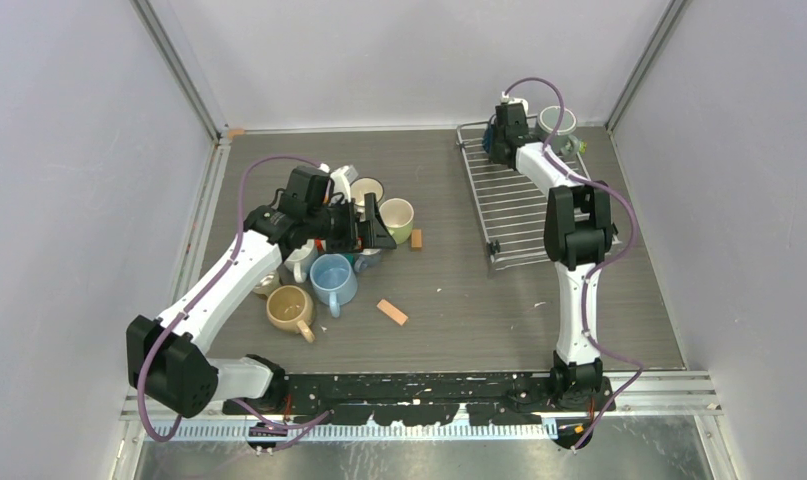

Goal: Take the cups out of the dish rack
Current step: Unload the cup from the dish rack, then place the cup at the center of the board.

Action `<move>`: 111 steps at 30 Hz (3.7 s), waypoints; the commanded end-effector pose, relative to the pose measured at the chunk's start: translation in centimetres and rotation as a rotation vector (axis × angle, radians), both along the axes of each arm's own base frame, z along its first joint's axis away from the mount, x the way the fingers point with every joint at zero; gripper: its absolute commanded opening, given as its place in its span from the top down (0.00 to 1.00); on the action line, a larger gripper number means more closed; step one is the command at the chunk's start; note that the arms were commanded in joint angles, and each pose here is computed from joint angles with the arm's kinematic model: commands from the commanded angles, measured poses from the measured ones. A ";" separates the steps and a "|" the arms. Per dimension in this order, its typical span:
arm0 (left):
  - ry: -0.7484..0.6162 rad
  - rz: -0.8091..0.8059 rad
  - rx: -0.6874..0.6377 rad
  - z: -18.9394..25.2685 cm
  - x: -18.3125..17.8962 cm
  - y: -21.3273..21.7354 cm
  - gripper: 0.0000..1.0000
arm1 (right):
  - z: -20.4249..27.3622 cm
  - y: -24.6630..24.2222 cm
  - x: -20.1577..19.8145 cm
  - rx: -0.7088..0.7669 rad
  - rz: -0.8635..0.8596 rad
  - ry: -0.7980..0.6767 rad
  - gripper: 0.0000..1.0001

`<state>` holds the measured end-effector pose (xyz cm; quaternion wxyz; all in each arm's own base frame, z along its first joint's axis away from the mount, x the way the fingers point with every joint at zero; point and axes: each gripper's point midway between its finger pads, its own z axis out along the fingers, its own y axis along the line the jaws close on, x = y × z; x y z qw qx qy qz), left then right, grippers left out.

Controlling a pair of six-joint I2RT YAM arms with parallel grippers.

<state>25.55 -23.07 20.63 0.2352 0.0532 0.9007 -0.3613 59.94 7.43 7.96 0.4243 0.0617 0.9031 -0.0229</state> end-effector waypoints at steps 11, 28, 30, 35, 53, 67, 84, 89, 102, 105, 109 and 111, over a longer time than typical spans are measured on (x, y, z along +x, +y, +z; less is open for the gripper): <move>-0.088 0.082 -0.069 3.2 1.5 -0.3 0.00 | 15.2 0.2 -0.7 0.060 -0.057 -0.255 0.99; -0.117 0.185 -0.238 6.9 4.5 -2.1 0.00 | 22.5 3.5 -9.2 0.229 -0.001 -0.267 0.99; -0.119 0.192 -0.270 7.6 5.0 -2.6 0.00 | 23.1 4.6 -10.8 0.264 0.032 -0.267 0.99; -0.133 0.207 -0.336 9.1 6.3 -3.4 0.00 | 23.5 7.5 -15.2 0.358 0.119 -0.245 0.99; -0.108 0.187 -0.693 12.9 9.3 -7.1 0.00 | 25.6 16.4 -25.8 0.783 0.448 -0.172 0.99; -0.044 0.132 -0.911 14.9 9.8 -8.4 0.14 | 25.1 20.9 -26.9 1.028 0.597 -0.108 0.99; 0.003 0.063 -1.085 18.2 8.8 -8.4 0.53 | 25.5 22.8 -28.2 1.225 0.707 -0.069 0.99; -0.002 0.046 -1.093 18.7 8.5 -8.4 0.74 | 25.1 22.9 -28.1 1.233 0.701 -0.056 0.99; -0.058 0.014 -0.933 18.2 7.9 -8.7 1.00 | 23.1 19.9 -27.9 1.003 0.543 -0.071 0.00; -0.072 0.016 -0.835 17.5 7.7 -8.6 1.00 | 22.1 17.9 -28.1 0.894 0.453 -0.068 0.00; -0.092 0.022 -0.668 15.7 7.3 -8.1 1.00 | 21.3 14.5 -28.5 0.768 0.317 -0.096 0.00; -0.093 0.017 -0.597 14.6 6.8 -7.9 1.00 | 21.2 13.1 -28.6 0.722 0.260 -0.114 0.00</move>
